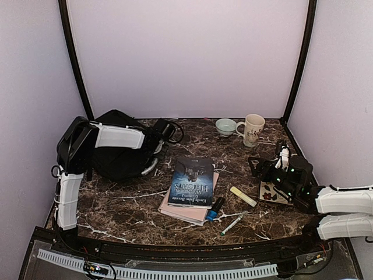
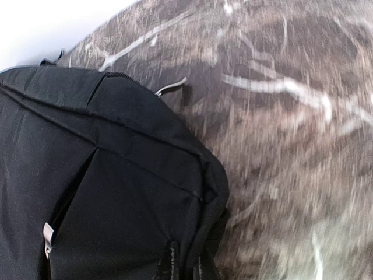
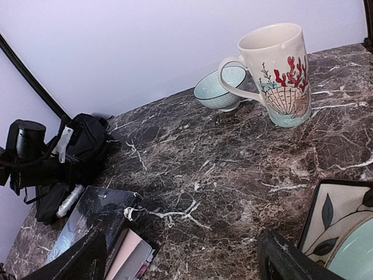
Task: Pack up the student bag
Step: Adjust the student bag at the center of the board.
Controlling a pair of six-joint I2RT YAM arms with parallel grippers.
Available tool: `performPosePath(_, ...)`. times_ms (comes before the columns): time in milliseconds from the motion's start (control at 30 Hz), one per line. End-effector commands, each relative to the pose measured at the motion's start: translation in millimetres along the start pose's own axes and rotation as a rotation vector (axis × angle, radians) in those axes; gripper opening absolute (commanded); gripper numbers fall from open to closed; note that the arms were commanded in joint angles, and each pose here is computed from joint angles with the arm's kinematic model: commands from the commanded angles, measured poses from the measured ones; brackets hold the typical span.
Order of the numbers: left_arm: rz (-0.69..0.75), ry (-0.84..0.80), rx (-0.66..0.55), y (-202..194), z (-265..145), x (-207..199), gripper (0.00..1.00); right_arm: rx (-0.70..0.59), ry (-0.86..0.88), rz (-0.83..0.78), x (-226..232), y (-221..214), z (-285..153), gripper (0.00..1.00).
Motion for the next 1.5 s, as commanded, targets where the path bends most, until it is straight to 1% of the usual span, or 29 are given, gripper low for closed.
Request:
performPosePath(0,0.043,-0.033,0.034,-23.5,-32.6,9.7,0.00,-0.038,0.011,-0.003,5.1,9.1,-1.9,0.90)
performPosePath(267,0.026,-0.067,0.029,-66.6,-95.7,27.5,0.00,-0.038,0.011,-0.006,6.2,9.2,-2.0,0.90)
performPosePath(433,0.018,-0.111,0.066,-114.7,-123.9,39.0,0.00,-0.040,0.015,-0.009,7.0,8.7,-2.8,0.90)
performPosePath(567,-0.027,-0.120,0.088,-152.5,-143.7,55.5,0.00,-0.042,0.022,-0.014,8.5,9.1,-2.5,0.90)
performPosePath(667,-0.061,-0.125,0.100,-173.6,-156.1,68.3,0.03,-0.038,0.030,-0.022,10.3,9.0,-1.4,0.91)
performPosePath(700,-0.083,-0.124,0.097,-175.6,-159.8,72.9,0.10,-0.037,0.036,-0.025,11.4,9.2,-1.2,0.91)
performPosePath(733,-0.115,-0.115,0.087,-175.3,-163.7,78.9,0.25,-0.038,0.042,-0.029,12.6,9.5,-0.7,0.91)
performPosePath(800,-0.185,-0.075,0.051,-172.1,-168.6,91.2,0.63,-0.035,0.059,-0.039,15.5,9.9,0.6,0.91)
performPosePath(833,-0.211,-0.062,0.029,-168.5,-171.0,95.4,0.75,-0.030,0.067,-0.044,16.9,9.2,1.2,0.91)
performPosePath(900,-0.263,-0.039,-0.020,-157.0,-176.6,101.3,0.91,-0.028,0.076,-0.049,18.5,9.2,2.0,0.91)
performPosePath(967,-0.308,0.006,-0.073,-143.1,-180.3,107.4,0.98,-0.029,0.079,-0.050,18.8,8.9,1.2,0.92)
performPosePath(1067,-0.389,0.086,-0.100,-120.2,-178.3,117.4,0.99,-0.041,0.081,-0.049,18.4,9.5,-1.5,0.92)
performPosePath(1133,-0.439,0.108,-0.112,-101.6,-174.7,118.7,0.99,-0.046,0.085,-0.049,18.4,9.2,-3.4,0.92)
performPosePath(1233,-0.498,0.142,-0.093,-84.2,-165.2,121.5,0.99,-0.052,0.089,-0.048,17.9,8.5,-6.1,0.92)
performPosePath(1267,-0.507,0.132,-0.089,-79.4,-165.8,118.6,0.98,-0.056,0.089,-0.047,17.4,8.8,-6.8,0.92)
performPosePath(1333,-0.499,0.046,-0.061,-72.7,-167.3,105.0,0.96,-0.060,0.091,-0.046,17.6,8.8,-7.9,0.92)
performPosePath(1367,-0.479,-0.021,-0.036,-73.0,-168.4,94.7,0.92,-0.061,0.091,-0.047,17.3,8.8,-8.2,0.92)
performPosePath(1400,-0.456,-0.082,-0.033,-72.6,-171.0,84.2,0.91,-0.062,0.092,-0.047,17.4,8.8,-8.4,0.93)
performPosePath(1467,-0.419,-0.120,-0.034,-78.4,-175.5,73.7,0.90,-0.063,0.092,-0.046,17.5,9.3,-8.5,0.93)
Point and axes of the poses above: each gripper's point midway between its finger pads, its own z axis out along the fingers, its own x axis along the line the jaws close on, y = z × x, the point moved 4 cm from there along -z, back along the fingers, and after that the axes turned 11 degrees about -z, right-handed, at the moved point
